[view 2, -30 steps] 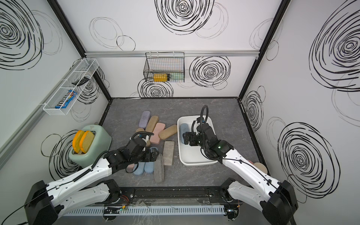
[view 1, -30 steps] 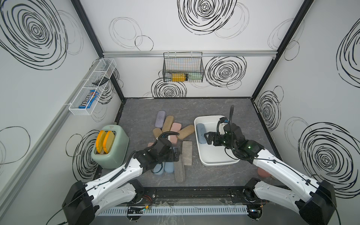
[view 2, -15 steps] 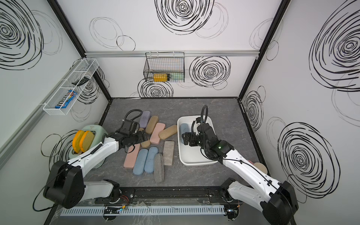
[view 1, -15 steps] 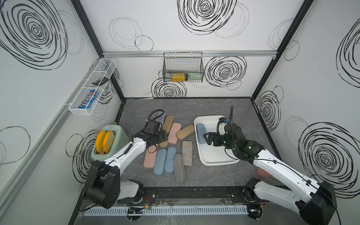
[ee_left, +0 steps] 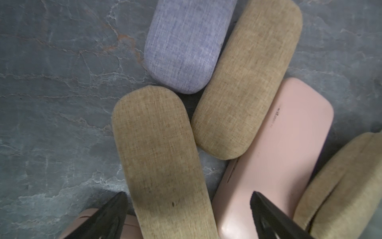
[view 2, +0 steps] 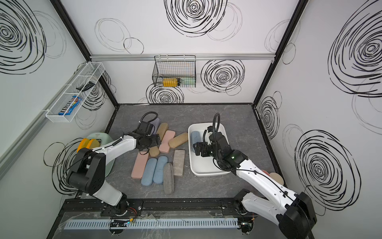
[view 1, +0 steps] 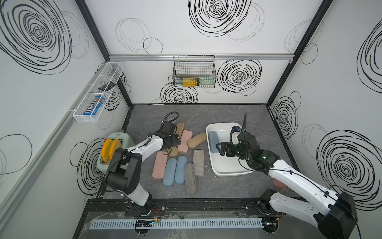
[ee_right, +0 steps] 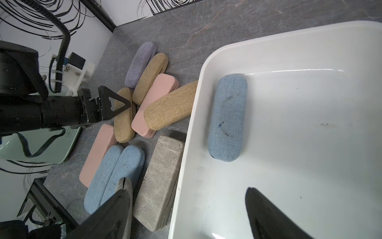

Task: Put the glasses cases into the storage boxes
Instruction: Pick up the glasses case at the center of the board.

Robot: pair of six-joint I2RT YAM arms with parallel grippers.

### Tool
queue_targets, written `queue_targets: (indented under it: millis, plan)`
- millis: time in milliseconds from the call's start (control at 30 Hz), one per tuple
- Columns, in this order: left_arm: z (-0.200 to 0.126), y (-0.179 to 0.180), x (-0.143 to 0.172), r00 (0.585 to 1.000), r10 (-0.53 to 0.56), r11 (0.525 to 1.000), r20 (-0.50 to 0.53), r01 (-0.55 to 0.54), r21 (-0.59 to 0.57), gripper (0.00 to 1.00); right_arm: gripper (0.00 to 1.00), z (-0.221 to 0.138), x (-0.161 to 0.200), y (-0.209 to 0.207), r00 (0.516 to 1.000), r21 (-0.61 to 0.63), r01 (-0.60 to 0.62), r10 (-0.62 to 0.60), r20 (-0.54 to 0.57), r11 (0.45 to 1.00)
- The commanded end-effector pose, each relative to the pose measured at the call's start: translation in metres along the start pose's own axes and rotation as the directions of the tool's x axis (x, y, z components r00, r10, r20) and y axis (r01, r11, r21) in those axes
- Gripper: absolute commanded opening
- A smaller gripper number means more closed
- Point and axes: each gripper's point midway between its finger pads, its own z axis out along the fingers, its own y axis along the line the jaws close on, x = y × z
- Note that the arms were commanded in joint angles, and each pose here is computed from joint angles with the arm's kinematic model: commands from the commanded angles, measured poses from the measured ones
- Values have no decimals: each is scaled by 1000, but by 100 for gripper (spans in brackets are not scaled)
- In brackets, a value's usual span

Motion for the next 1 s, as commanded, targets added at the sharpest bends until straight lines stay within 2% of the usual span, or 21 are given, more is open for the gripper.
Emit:
queue_targets:
  millis: [0, 267, 467, 600, 967]
  plan:
    - [3, 1, -8, 1000, 6, 1000, 23, -6, -26, 98, 92, -6, 0, -3, 1000, 3, 10, -10, 11, 1000]
    - [21, 17, 0, 1000, -28, 998, -7, 27, -62, 99, 90, -12, 1, -5, 1000, 11, 8, -8, 16, 1000]
    - [37, 29, 13, 999, -13, 992, -42, 8, -127, 98, 90, -16, -1, -9, 999, 8, -9, 9, 42, 1000]
    - [44, 28, 20, 997, 3, 990, -71, -13, -144, 94, 89, -14, 3, -13, 999, 15, -17, 17, 31, 1000]
    - [38, 26, 14, 999, 29, 986, -45, -36, -165, 81, 86, -18, 2, -20, 999, 18, -31, 30, 43, 999]
